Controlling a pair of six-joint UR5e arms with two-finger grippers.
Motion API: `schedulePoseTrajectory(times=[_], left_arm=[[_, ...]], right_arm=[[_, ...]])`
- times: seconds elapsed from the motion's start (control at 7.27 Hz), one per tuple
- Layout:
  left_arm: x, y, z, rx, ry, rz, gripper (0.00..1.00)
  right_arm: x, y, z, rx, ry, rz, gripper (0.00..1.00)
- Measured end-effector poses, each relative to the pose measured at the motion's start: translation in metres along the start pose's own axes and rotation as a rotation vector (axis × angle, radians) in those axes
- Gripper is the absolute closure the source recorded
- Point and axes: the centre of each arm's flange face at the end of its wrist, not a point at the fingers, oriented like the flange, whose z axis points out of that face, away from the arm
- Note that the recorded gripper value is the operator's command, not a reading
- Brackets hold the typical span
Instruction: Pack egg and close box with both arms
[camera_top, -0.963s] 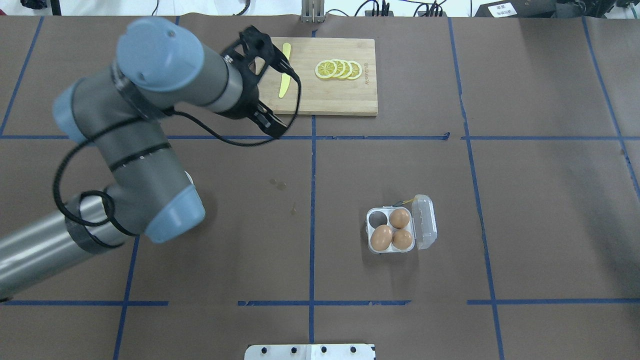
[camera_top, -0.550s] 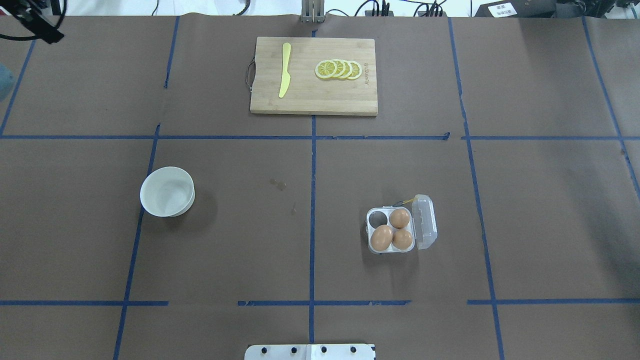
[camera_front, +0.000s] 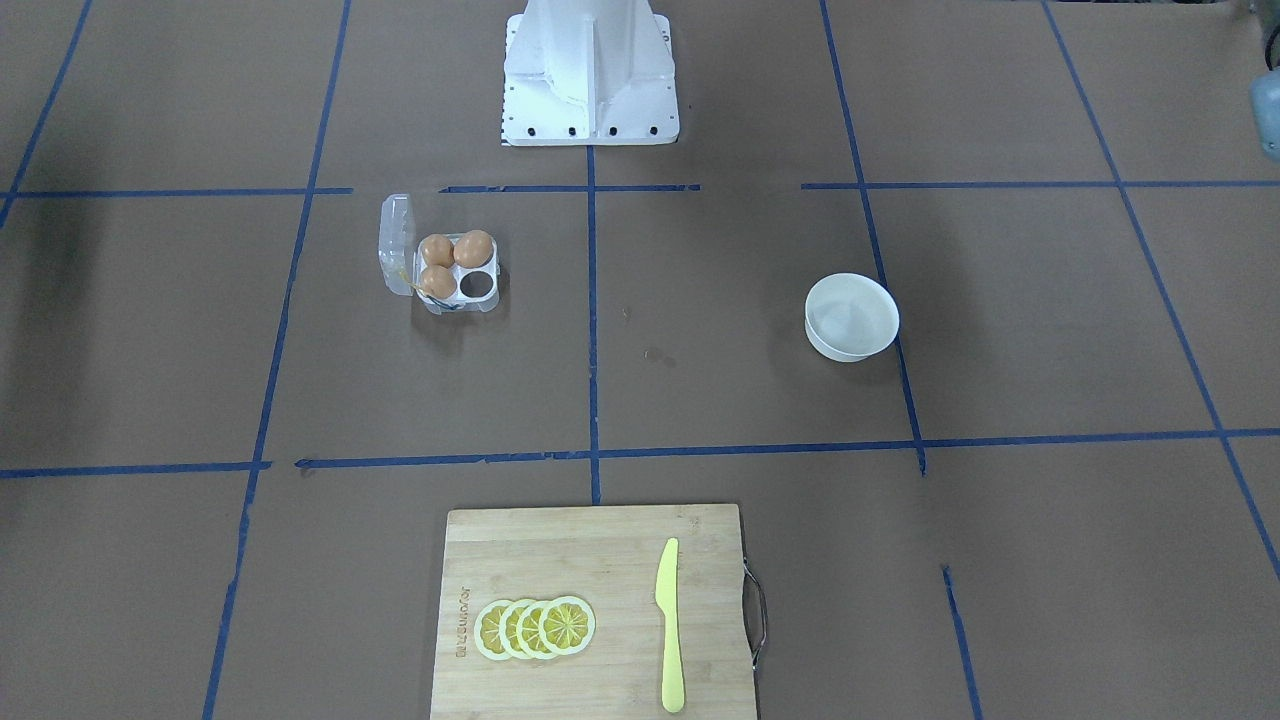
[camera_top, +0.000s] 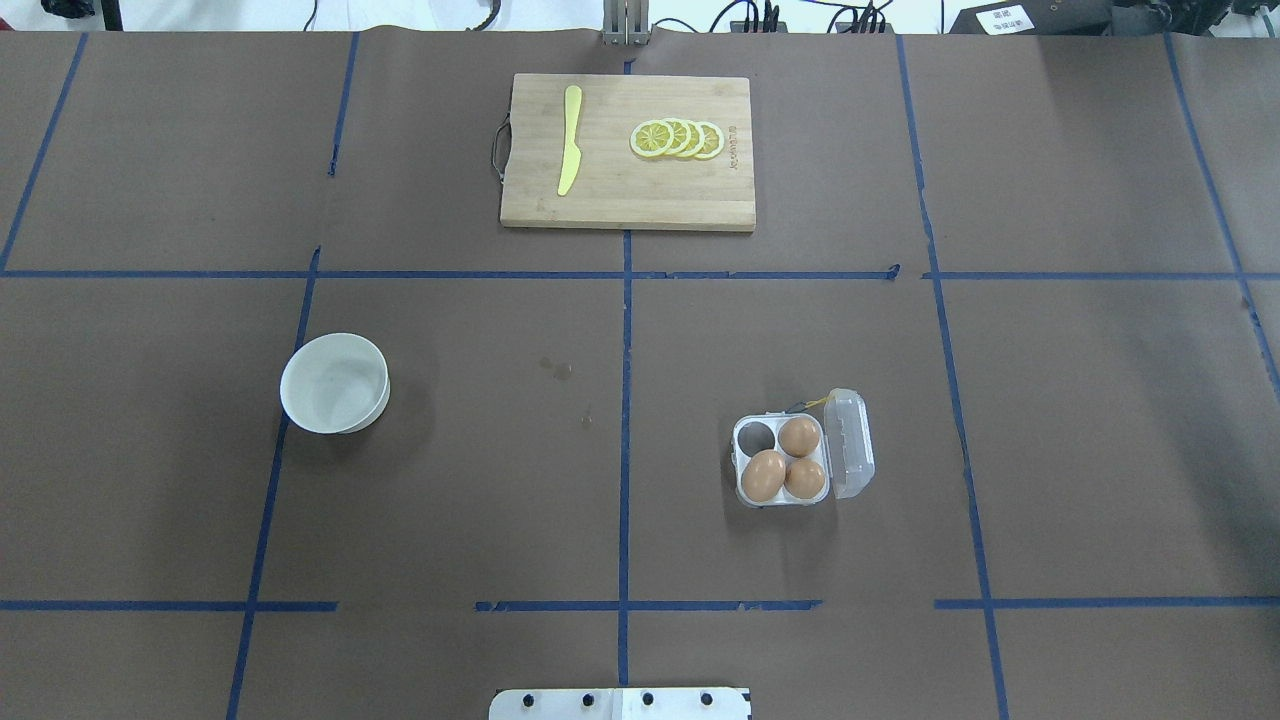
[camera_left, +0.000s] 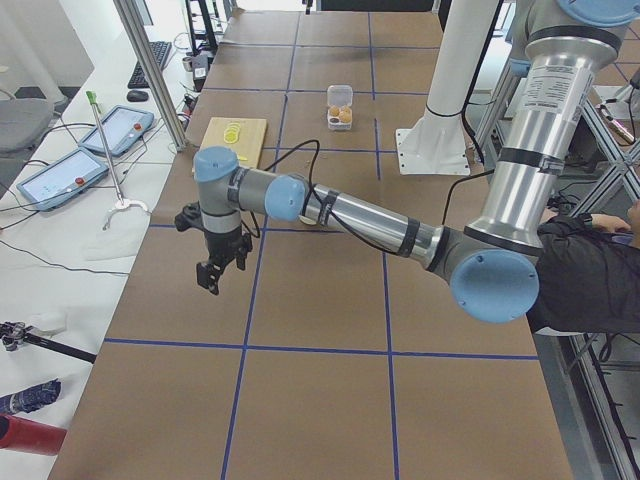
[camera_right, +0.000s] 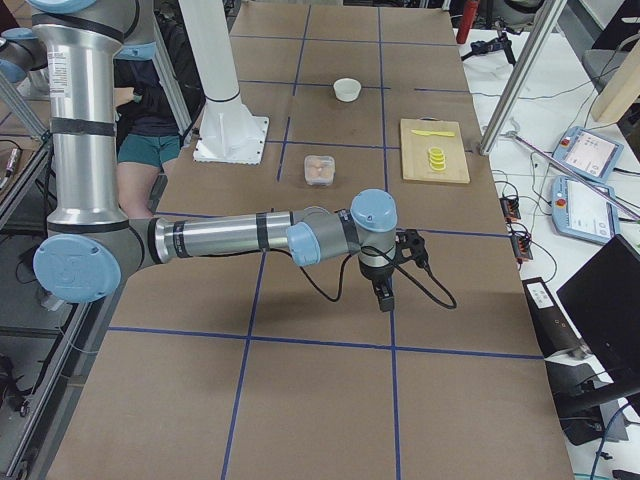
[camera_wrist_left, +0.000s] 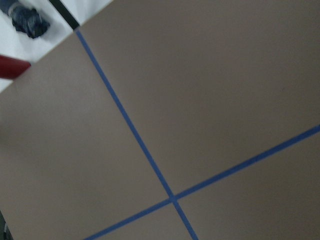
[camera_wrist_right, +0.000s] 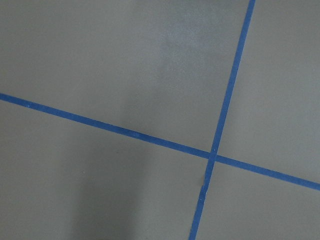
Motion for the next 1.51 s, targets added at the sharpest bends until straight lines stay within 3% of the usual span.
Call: schedulePoseTrajectory(times=[0.28,0.55,0.96,1.24,1.51], left_arm=[[-0.049,0.09,0.027,-0.033,0.076,-0.146,0.0],[-0.071,0.141,0.037,-0.037,0.103,-0.231,0.0],[-0.086,0.164,0.023,0.042,0.115,-0.262,0.0],[-0.086,0.171,0.026,0.105,0.107,-0.226,0.0],[-0.084,0.17,0.023,0.129,0.101,-0.211,0.0]], right_arm=[[0.0,0.001,0.001,0.0,-0.001,0.001,0.0],[-0.002,0.0,0.001,-0.002,-0.009,0.001,0.0],[-0.034,-0.006,0.007,-0.018,-0.078,-0.001,0.0],[-0.097,-0.005,0.019,-0.059,-0.127,0.006,0.0],[-0.173,0.003,0.031,-0.112,-0.162,0.032,0.0]])
